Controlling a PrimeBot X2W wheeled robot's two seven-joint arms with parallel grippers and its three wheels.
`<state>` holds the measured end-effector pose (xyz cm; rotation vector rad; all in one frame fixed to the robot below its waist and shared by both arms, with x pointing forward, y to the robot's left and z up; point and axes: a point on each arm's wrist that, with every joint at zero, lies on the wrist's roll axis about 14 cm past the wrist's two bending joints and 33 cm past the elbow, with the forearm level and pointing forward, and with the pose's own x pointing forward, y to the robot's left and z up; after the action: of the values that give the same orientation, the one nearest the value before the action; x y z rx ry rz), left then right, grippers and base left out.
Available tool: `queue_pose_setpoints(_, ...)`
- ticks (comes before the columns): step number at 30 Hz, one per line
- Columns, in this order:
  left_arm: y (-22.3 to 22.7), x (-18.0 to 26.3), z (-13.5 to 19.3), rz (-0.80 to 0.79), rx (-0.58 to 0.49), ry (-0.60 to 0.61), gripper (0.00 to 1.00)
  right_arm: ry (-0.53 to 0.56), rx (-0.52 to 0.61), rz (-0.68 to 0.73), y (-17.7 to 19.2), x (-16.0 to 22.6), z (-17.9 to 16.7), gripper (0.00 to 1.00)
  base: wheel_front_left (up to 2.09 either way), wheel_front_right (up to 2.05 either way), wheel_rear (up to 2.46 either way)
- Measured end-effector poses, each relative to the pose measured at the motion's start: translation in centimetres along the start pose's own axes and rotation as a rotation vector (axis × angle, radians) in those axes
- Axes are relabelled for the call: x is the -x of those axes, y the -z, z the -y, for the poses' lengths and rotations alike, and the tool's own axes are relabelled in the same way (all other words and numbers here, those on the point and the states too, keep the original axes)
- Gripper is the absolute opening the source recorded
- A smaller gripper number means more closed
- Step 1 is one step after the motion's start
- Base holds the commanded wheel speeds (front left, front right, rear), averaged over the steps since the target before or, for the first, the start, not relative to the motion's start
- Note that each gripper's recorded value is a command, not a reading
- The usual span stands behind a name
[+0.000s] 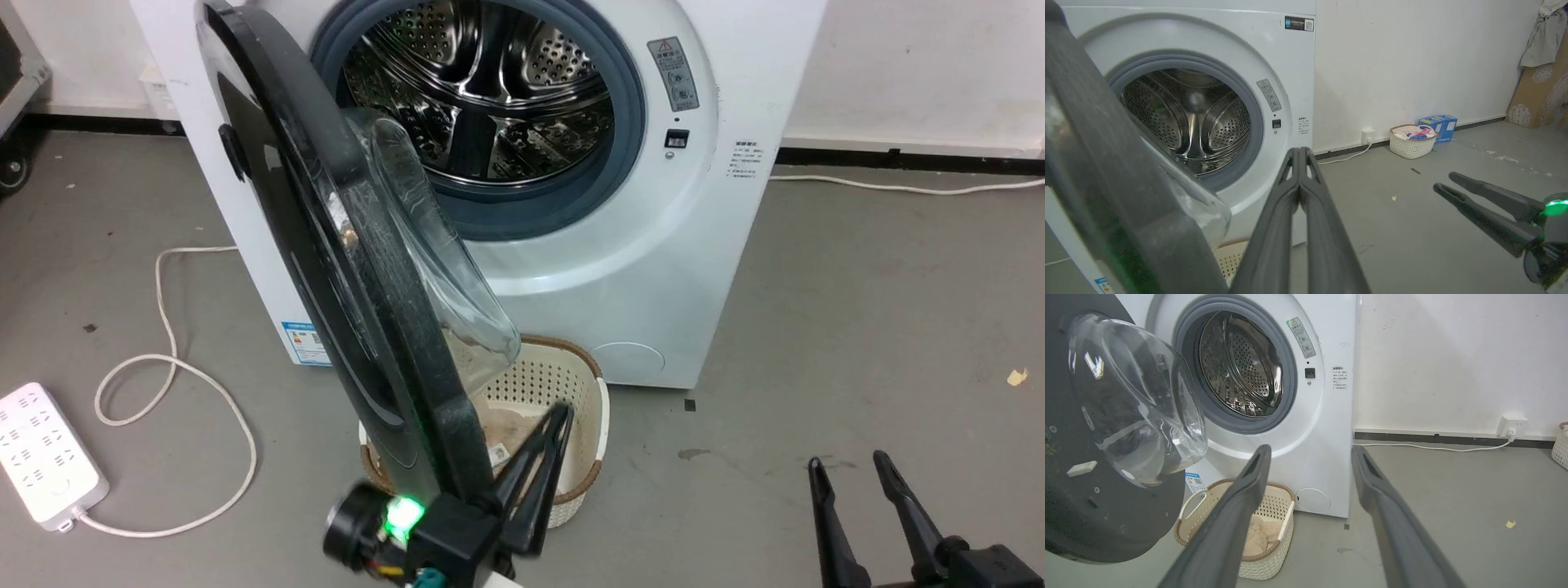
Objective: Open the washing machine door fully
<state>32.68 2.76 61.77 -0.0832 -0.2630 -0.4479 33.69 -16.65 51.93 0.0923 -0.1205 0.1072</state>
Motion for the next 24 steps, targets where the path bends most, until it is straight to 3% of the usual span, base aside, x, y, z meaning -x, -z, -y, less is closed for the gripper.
queue_pose_setpoints(4,5.6,1.0,-0.6,-0.169,0.022,-0.032,0.00,0.001,-0.001,0.002,0.0,-0.3,0.0,1.00,0.00,0.00,0.00)
queue_pose_setpoints(9,8.9,1.8,-2.6,-0.243,0.055,-0.106,0.00,0.005,-0.001,-0.009,0.3,-0.4,0.2,1.00,0.00,0.00,0.00)
queue_pose_setpoints(24,9.7,5.4,-8.3,-0.265,0.002,-0.296,0.00,-0.093,-0.020,-0.014,0.7,-2.2,-2.7,1.00,0.00,0.00,0.00)
